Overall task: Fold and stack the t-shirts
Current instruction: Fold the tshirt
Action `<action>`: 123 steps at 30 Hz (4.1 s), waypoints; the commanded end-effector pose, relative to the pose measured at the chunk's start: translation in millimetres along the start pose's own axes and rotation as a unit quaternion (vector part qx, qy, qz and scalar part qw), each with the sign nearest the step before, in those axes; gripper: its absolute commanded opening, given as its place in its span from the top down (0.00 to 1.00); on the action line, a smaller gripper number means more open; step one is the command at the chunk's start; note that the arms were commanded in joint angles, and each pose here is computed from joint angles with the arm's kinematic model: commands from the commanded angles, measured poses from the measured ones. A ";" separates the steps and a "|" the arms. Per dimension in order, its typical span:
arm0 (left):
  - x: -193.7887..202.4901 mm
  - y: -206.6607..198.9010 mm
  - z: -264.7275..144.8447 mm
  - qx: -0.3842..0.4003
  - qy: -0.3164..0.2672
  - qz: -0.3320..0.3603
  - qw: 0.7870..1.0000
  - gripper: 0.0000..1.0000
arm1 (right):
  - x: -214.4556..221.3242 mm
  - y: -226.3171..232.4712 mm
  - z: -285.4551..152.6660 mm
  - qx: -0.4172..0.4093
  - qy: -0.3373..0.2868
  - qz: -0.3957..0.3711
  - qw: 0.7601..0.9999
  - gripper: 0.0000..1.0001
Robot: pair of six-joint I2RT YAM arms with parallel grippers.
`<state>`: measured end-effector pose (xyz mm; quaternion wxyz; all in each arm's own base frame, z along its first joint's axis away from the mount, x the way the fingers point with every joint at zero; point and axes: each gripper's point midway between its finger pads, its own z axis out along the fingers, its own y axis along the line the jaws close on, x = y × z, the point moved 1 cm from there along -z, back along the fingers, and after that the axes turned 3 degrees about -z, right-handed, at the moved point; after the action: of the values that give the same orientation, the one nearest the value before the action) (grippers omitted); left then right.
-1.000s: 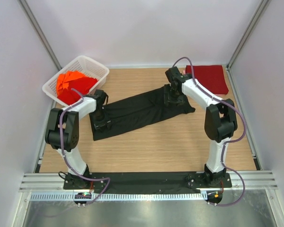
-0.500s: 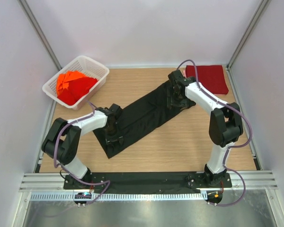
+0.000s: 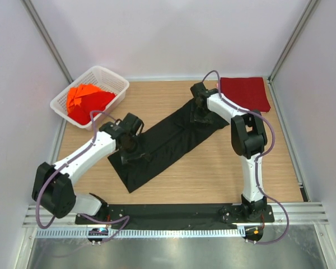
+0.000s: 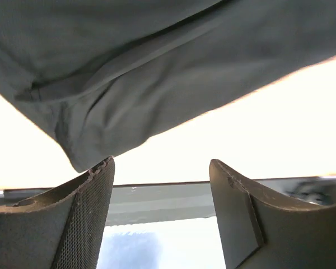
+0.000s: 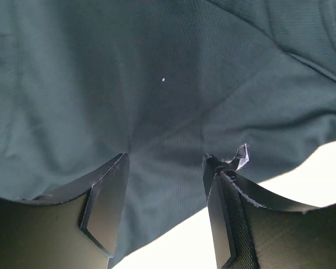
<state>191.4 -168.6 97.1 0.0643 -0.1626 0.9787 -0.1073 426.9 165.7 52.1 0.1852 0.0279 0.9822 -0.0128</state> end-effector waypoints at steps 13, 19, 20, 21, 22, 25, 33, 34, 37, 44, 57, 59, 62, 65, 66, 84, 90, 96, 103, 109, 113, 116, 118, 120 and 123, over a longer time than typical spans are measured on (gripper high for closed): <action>-36.0 -12.8 -93.8 0.061 -0.154 0.037 0.985 0.32 | -71.2 58.9 86.0 -0.024 -0.093 -0.071 0.993 0.38; -30.7 1.7 -121.1 0.069 -0.186 0.026 0.980 0.32 | -142.0 104.5 23.5 -0.065 -0.197 -0.069 0.976 0.38; -32.0 3.7 -130.6 0.076 -0.203 0.024 0.976 0.32 | -150.9 103.0 -3.1 -0.071 -0.215 -0.058 0.972 0.38; -32.8 5.1 -135.3 0.079 -0.212 0.022 0.974 0.32 | -152.7 105.2 -15.2 -0.082 -0.220 -0.042 0.971 0.38; -34.3 5.1 -140.8 0.085 -0.222 0.020 0.971 0.32 | -144.4 108.4 -22.3 -0.083 -0.212 -0.043 0.973 0.38; -37.2 6.3 -155.2 0.102 -0.252 0.015 0.962 0.32 | -119.9 120.2 -65.1 -0.103 -0.189 -0.056 0.975 0.38; -40.9 8.7 -179.7 0.132 -0.299 0.011 0.945 0.31 | 44.0 166.2 -119.1 -0.170 -0.066 -0.174 0.968 0.44; -41.2 7.8 -182.0 0.138 -0.303 0.011 0.943 0.31 | 58.5 170.5 -124.5 -0.176 -0.062 -0.180 0.966 0.46; -39.6 6.7 -184.6 0.150 -0.305 0.011 0.940 0.31 | 113.5 188.3 -132.4 -0.195 -0.045 -0.220 0.955 0.64; -30.2 4.5 -178.2 0.186 -0.296 -0.010 0.937 0.32 | 195.3 225.9 -130.1 -0.210 -0.003 -0.288 0.935 0.71; 0.8 36.1 -190.5 0.219 -0.300 -0.047 0.927 0.33 | 241.9 231.7 -80.5 -0.184 0.031 -0.316 0.930 0.73; 5.3 35.0 -189.9 0.225 -0.290 -0.043 0.929 0.33 | 247.6 223.1 -70.3 -0.173 0.034 -0.321 0.931 0.73; 11.3 35.6 -186.0 0.225 -0.274 -0.042 0.934 0.33 | 256.1 203.4 -60.2 -0.149 0.043 -0.330 0.931 0.70; 14.4 38.2 -186.2 0.229 -0.273 -0.045 0.933 0.32 | 266.1 177.2 -57.2 -0.130 0.051 -0.330 0.934 0.69; 14.7 39.5 -185.1 0.228 -0.274 -0.046 0.933 0.32 | 274.8 158.4 -50.6 -0.109 0.062 -0.332 0.935 0.69; 35.5 -6.9 -54.3 0.200 -0.053 -0.009 0.978 0.32 | 272.1 29.4 -123.7 -0.044 0.009 -0.211 0.977 0.59; 43.0 -15.3 -21.9 0.201 -0.011 -0.008 0.979 0.32 | 239.9 12.4 -148.8 -0.071 -0.009 -0.134 0.988 0.49; 51.0 -13.3 9.6 0.177 0.019 -0.008 0.984 0.32 | 220.0 -1.1 -147.6 -0.123 0.006 -0.054 0.991 0.49; 66.3 -5.1 43.5 0.144 0.068 -0.009 0.987 0.34 | 221.7 -3.0 -138.0 -0.137 0.032 -0.028 0.990 0.49; 78.0 0.4 58.4 0.128 0.086 -0.010 0.988 0.37 | 229.9 -2.5 -128.8 -0.149 0.060 -0.010 0.987 0.48; 82.0 3.7 66.3 0.114 0.098 -0.022 0.988 0.39 | 230.9 -0.3 -126.2 -0.161 0.071 -0.005 0.984 0.48; 86.8 4.8 68.7 0.106 0.106 -0.019 0.989 0.40 | 238.6 1.1 -121.5 -0.165 0.089 -0.006 0.982 0.48; 94.2 10.7 71.5 0.098 0.113 -0.020 0.989 0.44 | 243.8 4.9 -119.3 -0.176 0.101 -0.002 0.979 0.48; 97.0 17.3 73.5 0.092 0.111 -0.024 0.989 0.46 | 251.2 10.8 -122.3 -0.201 0.117 -0.005 0.973 0.47; 102.3 24.3 73.3 0.091 0.114 -0.028 0.989 0.46 | 261.0 3.4 -122.5 -0.198 0.121 0.008 0.973 0.45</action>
<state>115.2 -210.5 29.3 -0.0291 -0.1638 0.9539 -0.2497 147.6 181.4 67.2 0.0733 -0.0107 0.9850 0.1558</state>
